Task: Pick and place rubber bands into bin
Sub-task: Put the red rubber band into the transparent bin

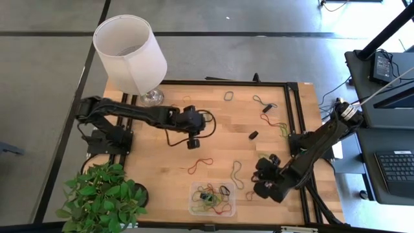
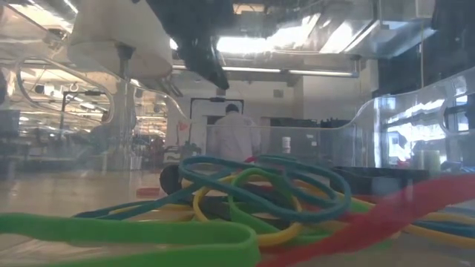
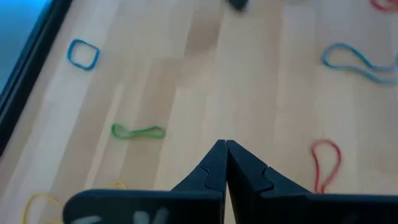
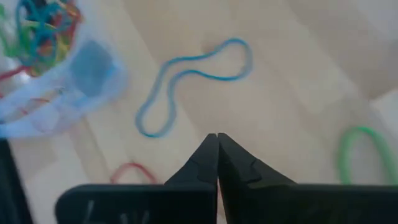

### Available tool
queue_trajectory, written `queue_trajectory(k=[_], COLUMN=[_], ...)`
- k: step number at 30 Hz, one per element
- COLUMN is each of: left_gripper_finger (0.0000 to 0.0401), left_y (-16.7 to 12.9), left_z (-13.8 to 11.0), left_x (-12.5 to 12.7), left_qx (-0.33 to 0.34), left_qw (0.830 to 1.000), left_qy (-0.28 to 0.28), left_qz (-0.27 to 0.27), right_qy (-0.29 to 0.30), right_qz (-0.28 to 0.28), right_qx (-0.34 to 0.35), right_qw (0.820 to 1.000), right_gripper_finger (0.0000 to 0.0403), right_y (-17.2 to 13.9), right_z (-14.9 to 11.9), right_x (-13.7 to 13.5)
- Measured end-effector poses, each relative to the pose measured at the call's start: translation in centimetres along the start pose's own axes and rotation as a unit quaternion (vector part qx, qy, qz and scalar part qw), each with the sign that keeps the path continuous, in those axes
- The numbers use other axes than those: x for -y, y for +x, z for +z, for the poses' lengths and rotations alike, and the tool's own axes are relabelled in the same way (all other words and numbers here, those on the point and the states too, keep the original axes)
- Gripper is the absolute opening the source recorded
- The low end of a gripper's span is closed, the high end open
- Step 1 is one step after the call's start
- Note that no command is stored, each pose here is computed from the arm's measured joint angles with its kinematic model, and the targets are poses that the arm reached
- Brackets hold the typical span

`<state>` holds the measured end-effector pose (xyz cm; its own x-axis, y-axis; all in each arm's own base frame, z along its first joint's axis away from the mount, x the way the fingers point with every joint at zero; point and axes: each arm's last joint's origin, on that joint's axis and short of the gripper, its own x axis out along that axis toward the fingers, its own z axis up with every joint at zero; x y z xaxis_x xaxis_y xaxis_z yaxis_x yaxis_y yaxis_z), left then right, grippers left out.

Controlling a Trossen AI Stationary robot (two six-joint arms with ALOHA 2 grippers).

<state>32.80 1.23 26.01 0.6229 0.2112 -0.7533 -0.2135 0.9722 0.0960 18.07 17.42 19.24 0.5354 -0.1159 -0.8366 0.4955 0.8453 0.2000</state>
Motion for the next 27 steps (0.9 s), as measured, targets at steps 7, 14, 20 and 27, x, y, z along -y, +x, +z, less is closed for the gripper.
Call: queue_trajectory(k=[7, 14, 20, 27], left_gripper_finger=[0.0003, 0.0020, 0.0081, 0.0141], left_y=[0.8, 2.0, 3.7, 7.1], left_z=[-0.5, -1.4, -2.9, -5.0], left_x=[-3.0, -6.1, -8.4, -10.4], left_qx=[-0.037, -0.088, -0.157, -0.229], left_qw=[0.998, 0.995, 0.986, 0.970], left_qy=[-0.053, -0.051, -0.054, -0.072], left_qz=[0.025, 0.019, 0.034, 0.041], right_qy=[0.029, 0.087, 0.102, 0.107], right_qz=[0.097, 0.154, 0.145, 0.121], right_qx=[0.020, 0.038, 0.067, 0.069], right_qw=[0.995, 0.984, 0.982, 0.984], right_gripper_finger=[0.0002, 0.0002, 0.0002, 0.0004], right_y=[0.4, 0.4, 0.3, 0.4], right_z=[-1.2, -1.6, -0.6, -0.1], right_x=[3.8, 6.9, 8.0, 8.8])
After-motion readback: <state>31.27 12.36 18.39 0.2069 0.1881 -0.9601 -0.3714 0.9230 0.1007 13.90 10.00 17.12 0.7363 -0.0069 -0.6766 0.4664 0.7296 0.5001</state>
